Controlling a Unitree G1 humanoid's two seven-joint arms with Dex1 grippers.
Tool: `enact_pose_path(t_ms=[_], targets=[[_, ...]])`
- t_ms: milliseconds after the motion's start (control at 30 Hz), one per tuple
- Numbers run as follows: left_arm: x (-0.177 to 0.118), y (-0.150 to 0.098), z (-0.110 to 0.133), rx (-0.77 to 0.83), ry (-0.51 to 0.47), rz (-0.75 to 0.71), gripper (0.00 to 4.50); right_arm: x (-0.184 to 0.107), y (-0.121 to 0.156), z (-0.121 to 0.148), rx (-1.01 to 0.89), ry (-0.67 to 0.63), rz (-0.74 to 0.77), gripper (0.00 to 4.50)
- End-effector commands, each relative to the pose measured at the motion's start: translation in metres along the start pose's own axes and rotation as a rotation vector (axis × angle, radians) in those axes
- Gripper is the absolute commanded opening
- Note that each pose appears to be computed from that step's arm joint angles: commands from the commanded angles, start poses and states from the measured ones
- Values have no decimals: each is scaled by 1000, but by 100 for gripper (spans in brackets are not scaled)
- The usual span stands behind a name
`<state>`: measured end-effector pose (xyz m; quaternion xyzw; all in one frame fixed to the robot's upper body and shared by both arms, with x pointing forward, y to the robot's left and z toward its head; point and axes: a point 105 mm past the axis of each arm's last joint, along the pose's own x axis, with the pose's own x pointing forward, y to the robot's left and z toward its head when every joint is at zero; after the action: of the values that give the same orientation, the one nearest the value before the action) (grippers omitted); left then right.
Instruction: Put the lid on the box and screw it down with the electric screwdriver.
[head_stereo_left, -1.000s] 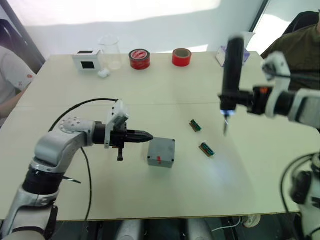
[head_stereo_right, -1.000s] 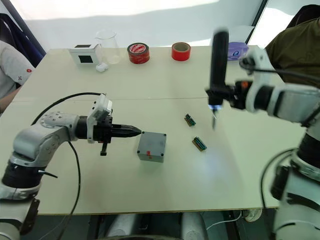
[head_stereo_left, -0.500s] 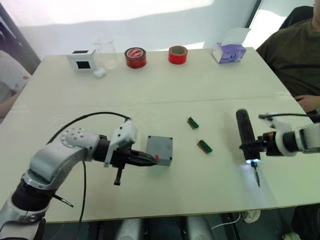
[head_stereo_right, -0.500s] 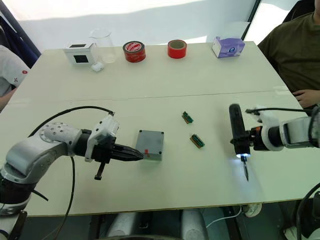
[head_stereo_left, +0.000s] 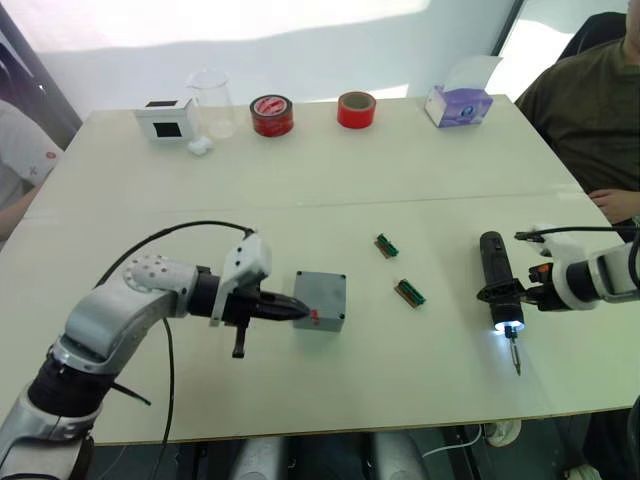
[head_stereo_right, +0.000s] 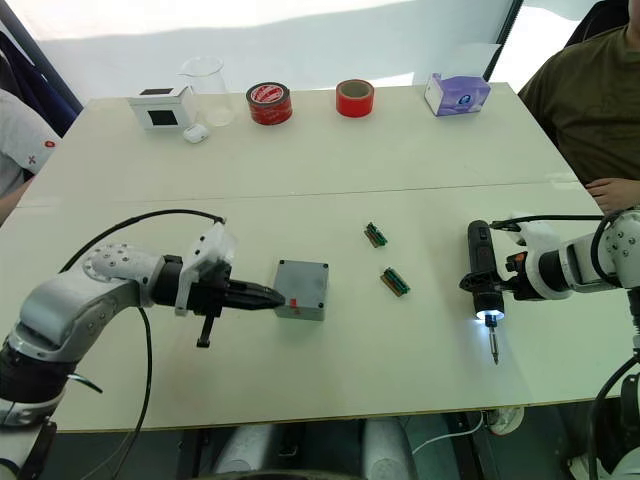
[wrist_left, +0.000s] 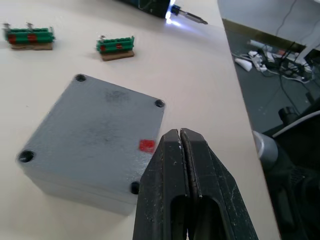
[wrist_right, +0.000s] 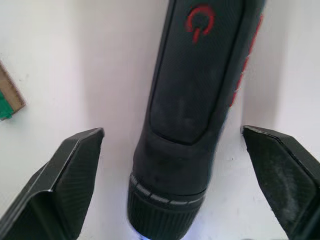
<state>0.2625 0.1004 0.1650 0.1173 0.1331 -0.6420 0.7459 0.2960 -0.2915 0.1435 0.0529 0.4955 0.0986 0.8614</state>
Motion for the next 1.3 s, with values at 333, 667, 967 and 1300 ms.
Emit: enact_pose_path(t_ms=[333,667,967,1300], targets=[[-26,64,-8,87,39,360,0,-65,152,47,-671,-440,480,447],[7,40,-38,54,115,255,0,13,193,-56,-948,-265,631,447],[23,37,-40,68,119,192,0,31,207,-52,-929,-316,643,447],[42,72,-26,117,44,213,0,17,218,-65,-860,-311,744,447]])
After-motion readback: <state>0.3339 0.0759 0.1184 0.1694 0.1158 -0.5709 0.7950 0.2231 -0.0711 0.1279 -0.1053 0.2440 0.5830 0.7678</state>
